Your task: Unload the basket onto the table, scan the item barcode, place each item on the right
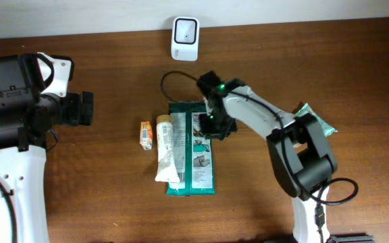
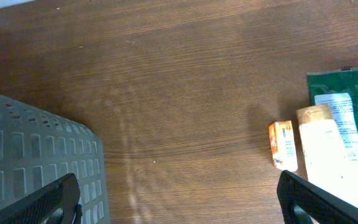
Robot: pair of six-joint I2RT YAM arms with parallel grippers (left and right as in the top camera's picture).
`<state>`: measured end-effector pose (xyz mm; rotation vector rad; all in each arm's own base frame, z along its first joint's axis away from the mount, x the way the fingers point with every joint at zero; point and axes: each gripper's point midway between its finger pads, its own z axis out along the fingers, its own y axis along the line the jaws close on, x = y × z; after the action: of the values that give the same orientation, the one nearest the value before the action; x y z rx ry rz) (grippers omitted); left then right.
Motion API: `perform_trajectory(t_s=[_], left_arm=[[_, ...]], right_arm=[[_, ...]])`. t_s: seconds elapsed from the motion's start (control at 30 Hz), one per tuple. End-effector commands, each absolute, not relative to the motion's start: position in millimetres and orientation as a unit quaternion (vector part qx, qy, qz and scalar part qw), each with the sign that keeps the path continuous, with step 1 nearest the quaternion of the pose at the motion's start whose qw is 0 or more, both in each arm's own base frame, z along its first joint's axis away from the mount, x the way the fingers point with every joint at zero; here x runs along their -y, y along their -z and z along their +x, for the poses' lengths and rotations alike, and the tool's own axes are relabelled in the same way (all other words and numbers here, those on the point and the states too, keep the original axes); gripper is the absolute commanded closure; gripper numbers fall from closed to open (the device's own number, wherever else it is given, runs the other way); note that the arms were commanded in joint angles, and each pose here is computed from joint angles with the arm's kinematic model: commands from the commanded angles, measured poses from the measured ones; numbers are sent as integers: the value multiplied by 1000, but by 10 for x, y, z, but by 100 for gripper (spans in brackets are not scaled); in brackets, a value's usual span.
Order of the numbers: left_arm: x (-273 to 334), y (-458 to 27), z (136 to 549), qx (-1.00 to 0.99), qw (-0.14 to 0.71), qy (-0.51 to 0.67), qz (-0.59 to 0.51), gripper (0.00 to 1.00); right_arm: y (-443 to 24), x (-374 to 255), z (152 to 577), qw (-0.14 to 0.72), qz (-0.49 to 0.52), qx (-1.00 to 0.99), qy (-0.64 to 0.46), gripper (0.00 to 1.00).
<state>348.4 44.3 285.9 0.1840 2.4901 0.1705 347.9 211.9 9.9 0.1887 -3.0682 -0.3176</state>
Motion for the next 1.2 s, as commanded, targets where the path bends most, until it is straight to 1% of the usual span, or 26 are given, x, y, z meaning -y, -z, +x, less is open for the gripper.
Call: perform_trajectory(t_s=[0.0, 0.07, 0.13, 0.17, 0.2, 0.27, 0.4, 0.43, 0.47, 0.57, 0.6, 0.67, 0.77, 0.8, 0.87, 0.9, 0.93, 0.97, 1.03, 1.17], left_arm=[[-430, -2935, 3470, -940, 325, -65, 78, 1], [-430, -2935, 3470, -940, 325, -65, 78, 1], [-430, -2935, 3470, -940, 325, -65, 78, 1], [-430, -2935, 3470, -940, 325, -65, 78, 1], [-430, -2935, 3469, -940, 325, -65, 78, 1], [-430, -2935, 3470, -940, 325, -65, 78, 1], [-430, -2935, 3470, -940, 325, -65, 78, 1], [-430, -2935, 3470, -940, 325, -65, 78, 1], [-430, -2935, 3470, -940, 325, -65, 78, 1], [-430, -2935, 3470, -940, 325, -65, 78, 1], [-430, -2935, 3470, -940, 325, -65, 78, 1], [-430, -2935, 3470, -940, 325, -65, 78, 1], [-430, -2935, 3470, -940, 325, -65, 78, 1], [-430, -2935, 3470, -940, 325, -65, 78, 1], [-430, -2935, 3470, -940, 325, -65, 78, 1], [-430, -2935, 3470, -940, 325, -65, 78, 1], [-430, -2935, 3470, -940, 325, -65, 78, 1], [-430, -2935, 3470, -940, 325, -65, 78, 1], [-430, -2935, 3470, -940, 325, -65, 78, 1], [-430, -2935, 3470, -940, 325, -65, 78, 1]], right_arm=[[-200, -2205, 3478, 42, 116, 975, 184, 67], [-350, -2255, 3482, 55, 110, 967, 225, 60], [-444, -2286, 3416, 81, 90, 954, 275, 47], [-423, -2297, 3342, 96, 86, 950, 285, 37], [-367, -2292, 3255, 109, 83, 949, 285, 32], [-248, -2248, 3088, 136, 74, 948, 277, 28], [14, -2197, 2872, 170, 14, 950, 262, 26], [69, -2249, 2852, 170, -1, 950, 264, 25], [135, -2428, 2844, 161, -13, 945, 285, 25], [291, -2834, 2805, 133, -39, 942, 306, 26], [258, -3030, 2886, 103, -20, 939, 328, 30], [176, -3199, 3044, 64, -3, 930, 361, 44], [93, -3305, 3104, 49, 14, 920, 388, 64], [85, -3323, 3114, 45, 16, 919, 391, 65], [60, -3356, 3151, 35, 22, 917, 397, 74], [46, -3367, 3168, 31, 24, 916, 400, 80], [19, -3383, 3193, 27, 26, 915, 402, 91], [-35, -3407, 3213, 23, 31, 912, 408, 96], [-192, -3399, 3225, 4, 53, 911, 409, 96], [-604, -3086, 3236, -63, 99, 938, 325, 96]])
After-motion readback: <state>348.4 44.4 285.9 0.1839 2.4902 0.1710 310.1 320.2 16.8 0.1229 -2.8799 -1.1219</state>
